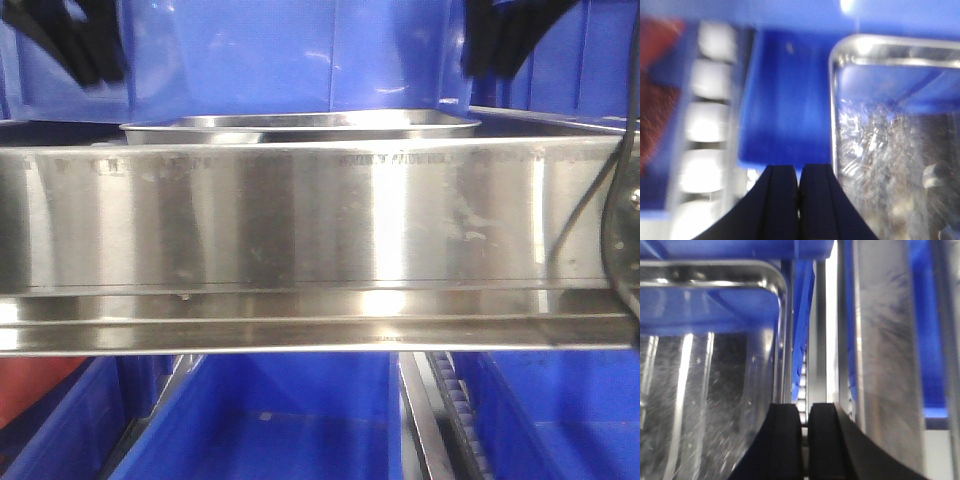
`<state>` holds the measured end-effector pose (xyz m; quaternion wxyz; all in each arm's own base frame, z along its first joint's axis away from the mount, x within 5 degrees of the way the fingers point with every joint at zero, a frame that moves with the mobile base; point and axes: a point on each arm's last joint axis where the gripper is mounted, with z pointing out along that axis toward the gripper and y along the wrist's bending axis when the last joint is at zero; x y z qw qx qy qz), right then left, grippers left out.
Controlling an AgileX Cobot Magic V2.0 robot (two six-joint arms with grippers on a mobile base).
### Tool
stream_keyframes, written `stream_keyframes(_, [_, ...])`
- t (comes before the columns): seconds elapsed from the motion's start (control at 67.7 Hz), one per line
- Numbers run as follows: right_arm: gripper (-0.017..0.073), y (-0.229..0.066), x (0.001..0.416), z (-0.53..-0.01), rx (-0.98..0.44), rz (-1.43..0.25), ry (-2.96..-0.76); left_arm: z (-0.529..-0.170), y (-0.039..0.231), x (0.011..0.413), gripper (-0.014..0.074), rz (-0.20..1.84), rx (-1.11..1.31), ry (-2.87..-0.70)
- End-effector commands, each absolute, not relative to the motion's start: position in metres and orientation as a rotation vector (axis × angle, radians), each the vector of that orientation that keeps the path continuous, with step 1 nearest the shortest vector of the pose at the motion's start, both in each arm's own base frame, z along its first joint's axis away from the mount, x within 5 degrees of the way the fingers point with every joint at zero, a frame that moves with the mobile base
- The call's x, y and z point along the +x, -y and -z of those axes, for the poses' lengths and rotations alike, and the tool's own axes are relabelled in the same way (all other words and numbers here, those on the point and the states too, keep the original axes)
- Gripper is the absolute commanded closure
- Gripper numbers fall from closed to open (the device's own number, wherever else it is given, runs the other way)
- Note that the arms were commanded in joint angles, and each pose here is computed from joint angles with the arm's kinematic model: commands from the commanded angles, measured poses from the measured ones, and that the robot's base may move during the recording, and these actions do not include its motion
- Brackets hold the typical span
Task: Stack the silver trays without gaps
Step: 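Lower both grippers onto opposite rims of the top silver tray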
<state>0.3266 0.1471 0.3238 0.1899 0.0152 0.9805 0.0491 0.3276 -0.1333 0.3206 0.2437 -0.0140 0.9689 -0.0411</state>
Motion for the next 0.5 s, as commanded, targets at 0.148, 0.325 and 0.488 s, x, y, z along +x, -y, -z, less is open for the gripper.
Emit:
stream_keyframes(0.148, [0.0553, -0.152, 0.337, -0.314, 0.042, -0.15, -2.742, -0.312, 0.144, 0.337, 0.061, 0.163, -0.026, -2.627])
stream_keyframes(0.325, [0.0553, -0.153, 0.338, -0.314, 0.042, -0.154, -2.74, -0.316, 0.149, 0.334, 0.061, 0.178, -0.008, -2.62])
stream_keyframes(0.488, [0.0553, -0.153, 0.338, -0.314, 0.043, -0.156, -2.741, -0.317, 0.158, 0.33, 0.061, 0.187, 0.025, -2.621])
